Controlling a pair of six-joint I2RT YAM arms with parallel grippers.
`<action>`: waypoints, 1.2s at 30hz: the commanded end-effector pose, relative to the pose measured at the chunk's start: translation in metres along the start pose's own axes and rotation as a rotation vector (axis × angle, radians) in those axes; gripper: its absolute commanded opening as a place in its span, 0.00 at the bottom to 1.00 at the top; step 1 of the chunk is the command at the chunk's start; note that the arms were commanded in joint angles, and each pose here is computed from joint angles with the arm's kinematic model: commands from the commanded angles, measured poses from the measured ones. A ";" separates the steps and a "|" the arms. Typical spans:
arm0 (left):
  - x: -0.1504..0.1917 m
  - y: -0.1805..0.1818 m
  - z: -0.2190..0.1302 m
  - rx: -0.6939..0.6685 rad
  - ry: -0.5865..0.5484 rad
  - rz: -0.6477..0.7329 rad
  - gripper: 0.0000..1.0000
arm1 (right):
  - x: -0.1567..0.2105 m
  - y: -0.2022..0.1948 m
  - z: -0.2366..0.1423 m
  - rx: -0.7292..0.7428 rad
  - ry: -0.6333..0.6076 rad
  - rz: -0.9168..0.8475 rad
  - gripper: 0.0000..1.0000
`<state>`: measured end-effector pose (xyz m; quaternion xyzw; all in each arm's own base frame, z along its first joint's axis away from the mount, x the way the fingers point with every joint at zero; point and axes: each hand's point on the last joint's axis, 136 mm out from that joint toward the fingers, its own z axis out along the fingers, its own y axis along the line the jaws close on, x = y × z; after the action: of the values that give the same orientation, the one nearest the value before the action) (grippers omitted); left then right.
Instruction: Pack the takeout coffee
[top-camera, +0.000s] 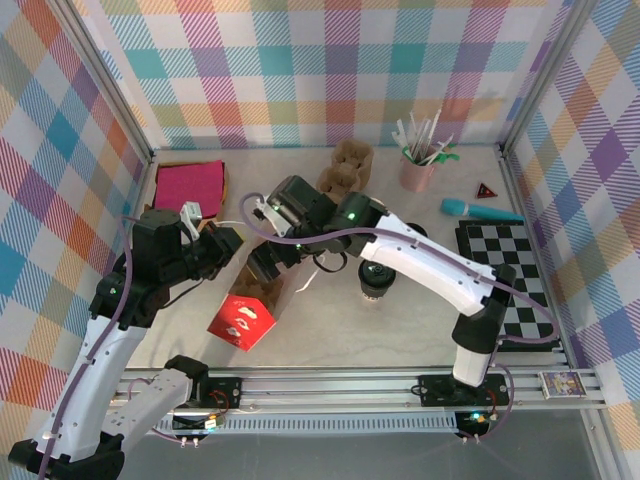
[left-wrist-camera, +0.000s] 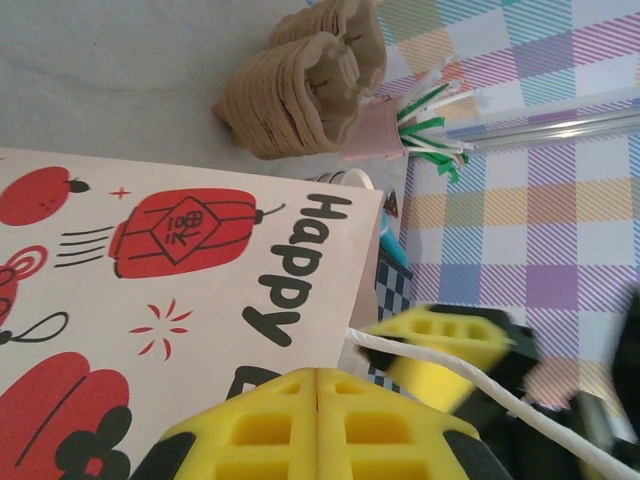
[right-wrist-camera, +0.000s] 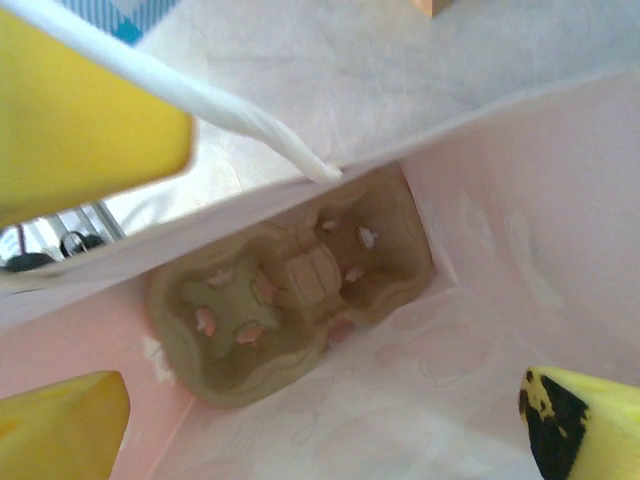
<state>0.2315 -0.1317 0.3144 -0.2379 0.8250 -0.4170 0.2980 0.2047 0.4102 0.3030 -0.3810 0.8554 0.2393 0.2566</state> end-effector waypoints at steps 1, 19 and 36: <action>-0.005 0.003 0.001 -0.011 -0.024 0.026 0.00 | -0.014 0.008 -0.054 -0.019 -0.096 -0.064 1.00; -0.045 -0.009 0.014 -0.113 -0.079 0.126 0.60 | -0.015 -0.043 -0.102 0.252 -0.190 -0.024 0.99; -0.073 0.015 0.038 -0.318 -0.057 0.374 0.66 | -0.017 -0.080 -0.043 0.210 -0.083 0.123 1.00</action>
<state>0.3004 -0.1017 0.3195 -0.1537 0.8897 -0.2364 0.3591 0.2661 0.3285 0.3401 -0.2774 0.8842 0.1589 0.3406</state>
